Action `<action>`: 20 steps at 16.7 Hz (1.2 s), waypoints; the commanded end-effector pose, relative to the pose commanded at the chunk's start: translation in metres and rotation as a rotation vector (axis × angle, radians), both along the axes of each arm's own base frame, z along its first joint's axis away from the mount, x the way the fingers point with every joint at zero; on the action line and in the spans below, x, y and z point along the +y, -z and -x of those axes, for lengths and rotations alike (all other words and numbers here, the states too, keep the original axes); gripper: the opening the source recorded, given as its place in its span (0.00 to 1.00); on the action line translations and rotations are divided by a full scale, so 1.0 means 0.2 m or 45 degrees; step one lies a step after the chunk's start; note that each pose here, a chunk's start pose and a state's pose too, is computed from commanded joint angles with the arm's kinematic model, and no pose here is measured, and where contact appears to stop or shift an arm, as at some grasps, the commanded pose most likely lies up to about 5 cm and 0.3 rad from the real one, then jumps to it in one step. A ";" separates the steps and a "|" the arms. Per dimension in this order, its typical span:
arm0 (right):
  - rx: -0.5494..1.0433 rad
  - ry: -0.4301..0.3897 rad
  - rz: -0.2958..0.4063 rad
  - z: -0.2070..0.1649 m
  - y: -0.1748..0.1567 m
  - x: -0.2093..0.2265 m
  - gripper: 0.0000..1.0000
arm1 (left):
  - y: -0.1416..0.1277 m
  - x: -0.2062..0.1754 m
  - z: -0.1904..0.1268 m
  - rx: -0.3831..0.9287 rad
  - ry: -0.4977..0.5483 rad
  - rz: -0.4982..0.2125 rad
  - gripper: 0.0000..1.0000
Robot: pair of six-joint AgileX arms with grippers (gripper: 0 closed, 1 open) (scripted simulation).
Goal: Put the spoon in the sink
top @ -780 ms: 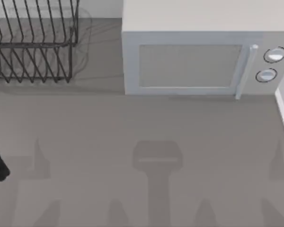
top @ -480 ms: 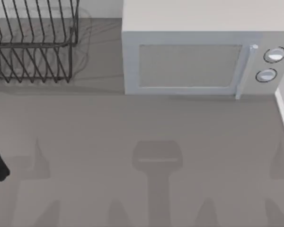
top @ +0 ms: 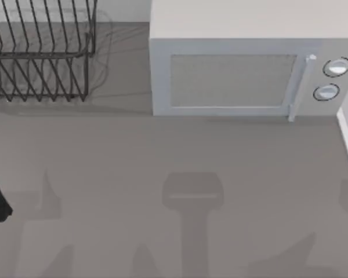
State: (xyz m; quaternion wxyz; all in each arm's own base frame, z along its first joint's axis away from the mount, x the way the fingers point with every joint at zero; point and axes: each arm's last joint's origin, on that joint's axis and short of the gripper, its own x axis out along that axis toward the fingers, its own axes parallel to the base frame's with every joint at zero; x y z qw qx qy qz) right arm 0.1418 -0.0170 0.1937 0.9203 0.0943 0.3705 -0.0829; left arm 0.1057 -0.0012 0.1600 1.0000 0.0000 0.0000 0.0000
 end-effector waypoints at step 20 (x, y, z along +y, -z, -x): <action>0.986 0.335 -0.255 -0.36 0.05 -0.17 1.00 | 0.00 0.00 0.00 0.000 0.000 0.000 1.00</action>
